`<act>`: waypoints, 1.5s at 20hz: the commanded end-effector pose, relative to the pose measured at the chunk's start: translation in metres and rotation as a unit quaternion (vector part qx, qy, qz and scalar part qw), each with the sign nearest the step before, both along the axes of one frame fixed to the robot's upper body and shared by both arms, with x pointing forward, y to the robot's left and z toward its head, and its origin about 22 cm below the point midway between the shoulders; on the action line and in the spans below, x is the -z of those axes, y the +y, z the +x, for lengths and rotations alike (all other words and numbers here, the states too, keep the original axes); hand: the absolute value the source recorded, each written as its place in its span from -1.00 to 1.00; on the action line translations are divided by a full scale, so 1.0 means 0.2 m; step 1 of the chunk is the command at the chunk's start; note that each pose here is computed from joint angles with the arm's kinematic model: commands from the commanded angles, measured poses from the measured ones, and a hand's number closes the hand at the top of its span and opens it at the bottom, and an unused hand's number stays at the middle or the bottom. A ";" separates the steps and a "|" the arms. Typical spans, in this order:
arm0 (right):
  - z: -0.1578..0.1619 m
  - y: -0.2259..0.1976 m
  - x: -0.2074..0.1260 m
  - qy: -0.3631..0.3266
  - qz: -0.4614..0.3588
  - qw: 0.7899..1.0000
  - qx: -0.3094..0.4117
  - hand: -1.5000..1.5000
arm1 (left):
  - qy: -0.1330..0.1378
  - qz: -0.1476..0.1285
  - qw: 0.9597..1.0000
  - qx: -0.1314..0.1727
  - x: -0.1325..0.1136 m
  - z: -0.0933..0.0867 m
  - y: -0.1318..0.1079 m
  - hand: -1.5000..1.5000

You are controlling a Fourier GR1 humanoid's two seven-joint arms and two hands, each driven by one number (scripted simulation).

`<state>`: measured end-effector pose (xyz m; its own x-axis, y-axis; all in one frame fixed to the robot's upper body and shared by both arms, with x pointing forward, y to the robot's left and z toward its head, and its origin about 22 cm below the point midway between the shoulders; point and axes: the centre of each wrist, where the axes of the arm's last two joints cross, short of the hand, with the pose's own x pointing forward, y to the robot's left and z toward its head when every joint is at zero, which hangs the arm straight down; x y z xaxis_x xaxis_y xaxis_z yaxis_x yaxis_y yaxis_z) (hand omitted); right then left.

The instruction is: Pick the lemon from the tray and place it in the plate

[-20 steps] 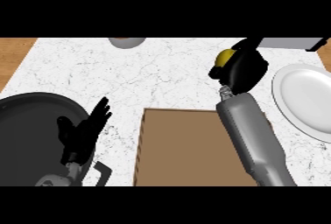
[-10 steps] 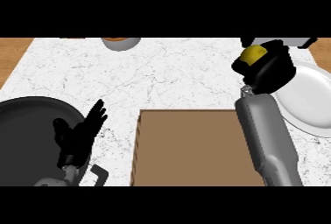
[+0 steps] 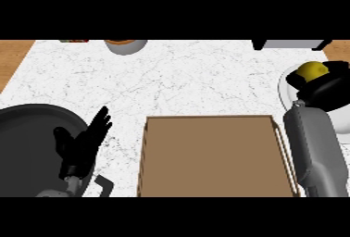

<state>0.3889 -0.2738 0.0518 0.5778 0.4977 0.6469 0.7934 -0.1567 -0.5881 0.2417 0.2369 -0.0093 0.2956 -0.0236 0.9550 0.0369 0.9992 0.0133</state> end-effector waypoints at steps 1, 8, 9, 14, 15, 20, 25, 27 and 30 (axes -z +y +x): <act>-0.02 -0.28 -0.01 -0.057 0.015 0.997 0.048 1.00 | 0.040 -0.007 0.999 -0.007 0.13 -0.09 -0.02 0.00; -0.10 -0.54 0.10 -0.056 0.010 0.996 0.062 1.00 | 0.038 -0.004 0.999 -0.006 0.08 -0.02 0.06 0.00; -0.10 -0.55 0.11 -0.051 0.012 0.997 0.058 1.00 | 0.036 -0.004 0.999 -0.001 0.12 -0.06 -0.02 0.00; -0.14 -0.72 0.11 0.071 0.137 0.984 0.091 -1.00 | 0.036 -0.004 0.999 -0.002 0.08 -0.05 0.00 0.00; -0.12 -0.67 0.12 0.097 0.156 0.980 0.070 -1.00 | 0.035 -0.007 0.999 -0.005 0.08 -0.02 -0.02 0.00; -0.20 -0.79 0.13 0.072 0.180 0.981 0.010 -1.00 | 0.033 -0.001 0.999 -0.006 0.06 -0.02 -0.03 0.00; -0.20 -0.77 0.13 -0.018 0.155 0.987 -0.039 -1.00 | 0.028 -0.004 1.000 -0.002 0.06 -0.06 0.01 0.00; -0.20 -0.78 0.09 -0.064 0.141 0.987 -0.038 -1.00 | 0.035 -0.003 0.999 -0.004 0.09 -0.03 0.00 0.00; -0.23 -0.84 0.03 -0.133 0.136 0.981 -0.035 -1.00 | 0.032 -0.006 0.999 -0.015 0.12 -0.03 0.02 0.00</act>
<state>0.3486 -0.4261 0.0297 0.4615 0.3034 0.8336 0.8632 0.0632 -0.5009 0.2420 0.2345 -0.0106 0.2904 -0.0215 0.9567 0.0404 0.9991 0.0102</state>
